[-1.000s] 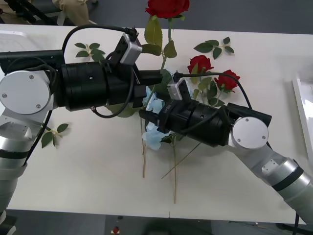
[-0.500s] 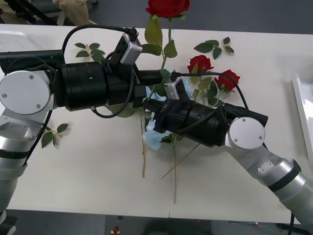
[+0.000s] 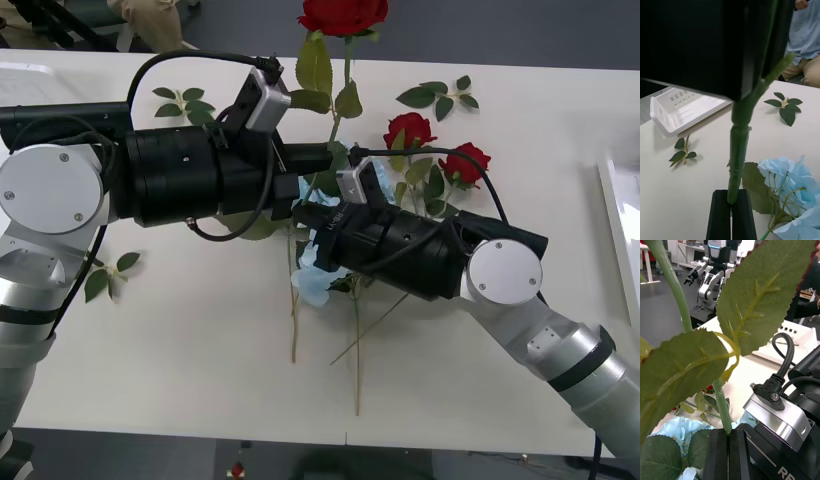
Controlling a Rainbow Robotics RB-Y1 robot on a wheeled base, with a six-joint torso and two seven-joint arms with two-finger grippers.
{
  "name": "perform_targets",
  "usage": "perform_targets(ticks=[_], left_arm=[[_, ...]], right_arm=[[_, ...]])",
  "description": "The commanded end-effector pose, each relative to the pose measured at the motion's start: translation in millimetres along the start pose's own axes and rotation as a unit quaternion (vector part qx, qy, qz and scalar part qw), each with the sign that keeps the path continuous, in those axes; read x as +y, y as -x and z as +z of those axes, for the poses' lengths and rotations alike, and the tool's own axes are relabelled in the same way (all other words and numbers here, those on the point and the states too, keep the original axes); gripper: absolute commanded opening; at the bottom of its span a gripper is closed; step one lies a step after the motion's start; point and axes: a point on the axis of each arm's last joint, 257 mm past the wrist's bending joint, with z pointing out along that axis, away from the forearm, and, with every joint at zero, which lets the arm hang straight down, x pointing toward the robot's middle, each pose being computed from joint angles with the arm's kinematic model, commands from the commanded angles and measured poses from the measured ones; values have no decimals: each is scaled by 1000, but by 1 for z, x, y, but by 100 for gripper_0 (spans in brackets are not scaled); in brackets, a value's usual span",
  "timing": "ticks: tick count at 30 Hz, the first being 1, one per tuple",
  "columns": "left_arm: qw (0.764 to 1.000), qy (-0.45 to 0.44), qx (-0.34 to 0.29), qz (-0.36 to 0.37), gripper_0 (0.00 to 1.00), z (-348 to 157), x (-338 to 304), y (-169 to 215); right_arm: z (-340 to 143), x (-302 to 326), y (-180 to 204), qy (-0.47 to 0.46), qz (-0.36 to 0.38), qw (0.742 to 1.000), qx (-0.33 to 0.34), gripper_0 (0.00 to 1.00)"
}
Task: Put the red flowers into the right box and the blue flowers into the left box
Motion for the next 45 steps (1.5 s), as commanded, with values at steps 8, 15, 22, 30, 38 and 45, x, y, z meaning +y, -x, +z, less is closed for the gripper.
perform_targets(ticks=[8, 15, 22, 30, 38, 45], left_arm=[[998, -5, -14, 58, 100, 5, -3, 21], [998, -5, -14, 58, 100, 5, -3, 21], [998, -5, -14, 58, 100, 5, -3, 21], [998, -5, -14, 58, 100, 5, -3, 21], [1000, -6, -13, 27, 100, 10, -8, 4], [999, 2, -35, 34, 100, 9, -1, 21]], right_arm=[[10, 7, 24, 13, -22, 1000, -18, 0], [10, 7, 25, 12, -22, 1000, -19, 0], [4, -2, 25, 4, -13, 1000, -18, 0], [-29, -39, 14, -19, 0, 1000, 6, 0], [-101, -104, -4, -80, 8, 996, 46, 0], [-167, -142, 0, -93, 17, 988, 121, 0]])
